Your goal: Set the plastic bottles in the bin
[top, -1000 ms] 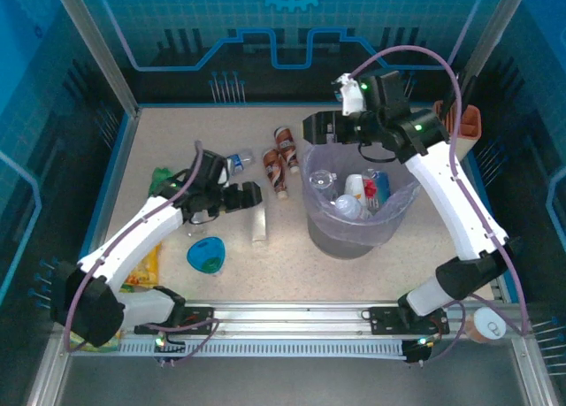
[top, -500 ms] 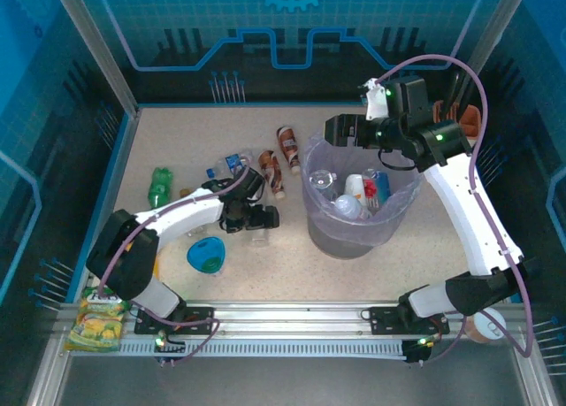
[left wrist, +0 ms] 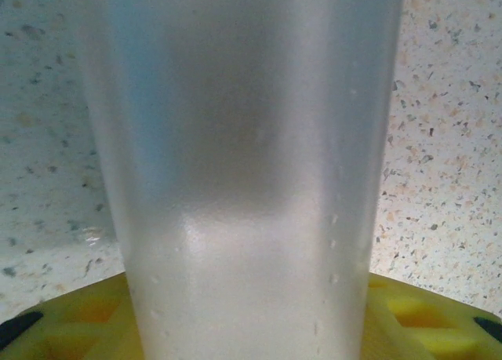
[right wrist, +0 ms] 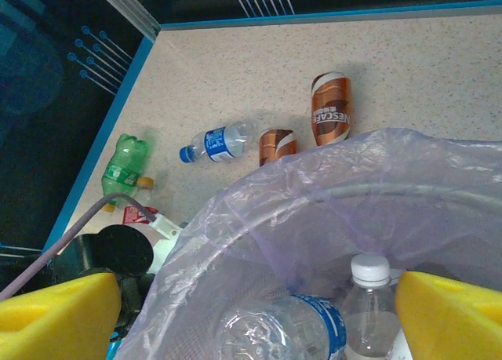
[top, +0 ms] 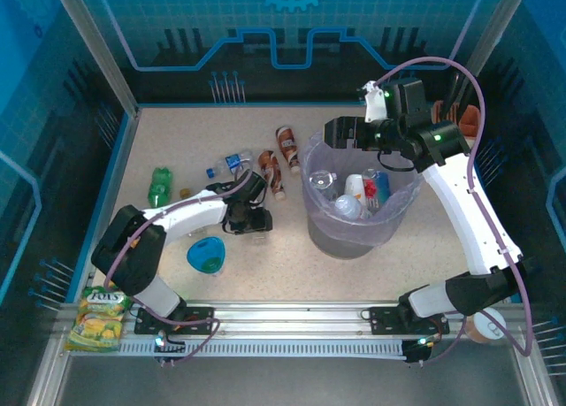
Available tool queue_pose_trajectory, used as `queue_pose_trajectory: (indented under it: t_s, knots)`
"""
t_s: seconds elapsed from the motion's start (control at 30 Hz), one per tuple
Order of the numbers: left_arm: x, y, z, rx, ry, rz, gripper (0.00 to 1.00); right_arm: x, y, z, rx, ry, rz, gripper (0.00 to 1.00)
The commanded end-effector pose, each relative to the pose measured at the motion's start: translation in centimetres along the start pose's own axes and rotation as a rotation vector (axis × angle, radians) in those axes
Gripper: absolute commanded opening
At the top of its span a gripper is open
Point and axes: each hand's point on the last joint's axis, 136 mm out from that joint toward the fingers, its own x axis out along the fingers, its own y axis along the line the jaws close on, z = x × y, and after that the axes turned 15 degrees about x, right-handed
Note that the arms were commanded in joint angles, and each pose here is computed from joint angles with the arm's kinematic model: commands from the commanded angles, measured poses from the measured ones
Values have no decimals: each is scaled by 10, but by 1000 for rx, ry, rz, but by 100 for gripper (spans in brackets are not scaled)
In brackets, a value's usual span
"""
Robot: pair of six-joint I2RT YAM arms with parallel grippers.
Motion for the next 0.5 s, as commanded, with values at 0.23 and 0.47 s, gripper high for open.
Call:
queue_pose_trajectory:
  t_s: [0.23, 0.47]
  knots:
    - [-158, -54, 84, 140, -480, -199, 49, 17, 91, -5, -70, 67, 252, 94]
    - [-202, -77, 93, 148, -611, -339, 48, 58, 120, -12, -52, 146, 313, 99]
